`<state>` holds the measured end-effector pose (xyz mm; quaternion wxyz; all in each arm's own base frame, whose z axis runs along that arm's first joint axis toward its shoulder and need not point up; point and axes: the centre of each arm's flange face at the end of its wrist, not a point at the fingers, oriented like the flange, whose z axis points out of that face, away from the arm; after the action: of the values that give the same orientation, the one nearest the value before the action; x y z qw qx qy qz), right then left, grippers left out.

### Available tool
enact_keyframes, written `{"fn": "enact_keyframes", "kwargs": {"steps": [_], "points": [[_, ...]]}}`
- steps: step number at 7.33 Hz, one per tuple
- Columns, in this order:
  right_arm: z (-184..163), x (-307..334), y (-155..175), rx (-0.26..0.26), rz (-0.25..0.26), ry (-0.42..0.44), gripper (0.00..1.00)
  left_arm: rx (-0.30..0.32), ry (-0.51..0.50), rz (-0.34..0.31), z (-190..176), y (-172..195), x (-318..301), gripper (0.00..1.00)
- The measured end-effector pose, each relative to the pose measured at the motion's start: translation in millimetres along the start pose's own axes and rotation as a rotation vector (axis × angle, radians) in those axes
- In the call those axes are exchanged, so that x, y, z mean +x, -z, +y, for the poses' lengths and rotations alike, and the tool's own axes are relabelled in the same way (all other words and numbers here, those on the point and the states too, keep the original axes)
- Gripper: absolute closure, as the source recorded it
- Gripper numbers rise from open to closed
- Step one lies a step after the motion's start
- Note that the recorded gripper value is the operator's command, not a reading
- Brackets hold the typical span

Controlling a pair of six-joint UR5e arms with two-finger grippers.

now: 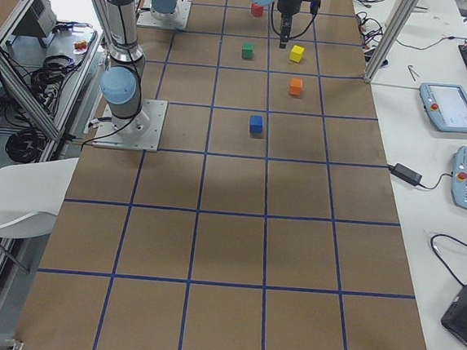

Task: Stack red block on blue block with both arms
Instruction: 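Move the left gripper down over the red cube and grasp it, then lift the red cube with the left gripper and carry it toward the table center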

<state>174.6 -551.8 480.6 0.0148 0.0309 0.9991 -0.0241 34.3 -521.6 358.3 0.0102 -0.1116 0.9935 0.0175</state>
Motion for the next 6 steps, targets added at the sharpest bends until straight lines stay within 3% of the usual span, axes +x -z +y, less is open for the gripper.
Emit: {"fn": "enact_keyframes", "kwargs": {"steps": [3, 5, 6], "points": [[-0.3, -0.1, 0.3, 0.003, 0.000, 0.001, 0.00, -0.001, 0.071, -0.016, 19.5, -97.9, -27.8, 0.00], [-0.4, -0.1, 0.4, 0.004, -0.001, 0.002, 0.00, -0.031, 0.091, -0.010, 26.9, -134.9, -31.3, 0.00], [-0.3, -0.1, 0.2, 0.003, 0.000, 0.002, 0.00, -0.029, 0.094, -0.009, 25.6, -143.3, -32.0, 0.06]]}}
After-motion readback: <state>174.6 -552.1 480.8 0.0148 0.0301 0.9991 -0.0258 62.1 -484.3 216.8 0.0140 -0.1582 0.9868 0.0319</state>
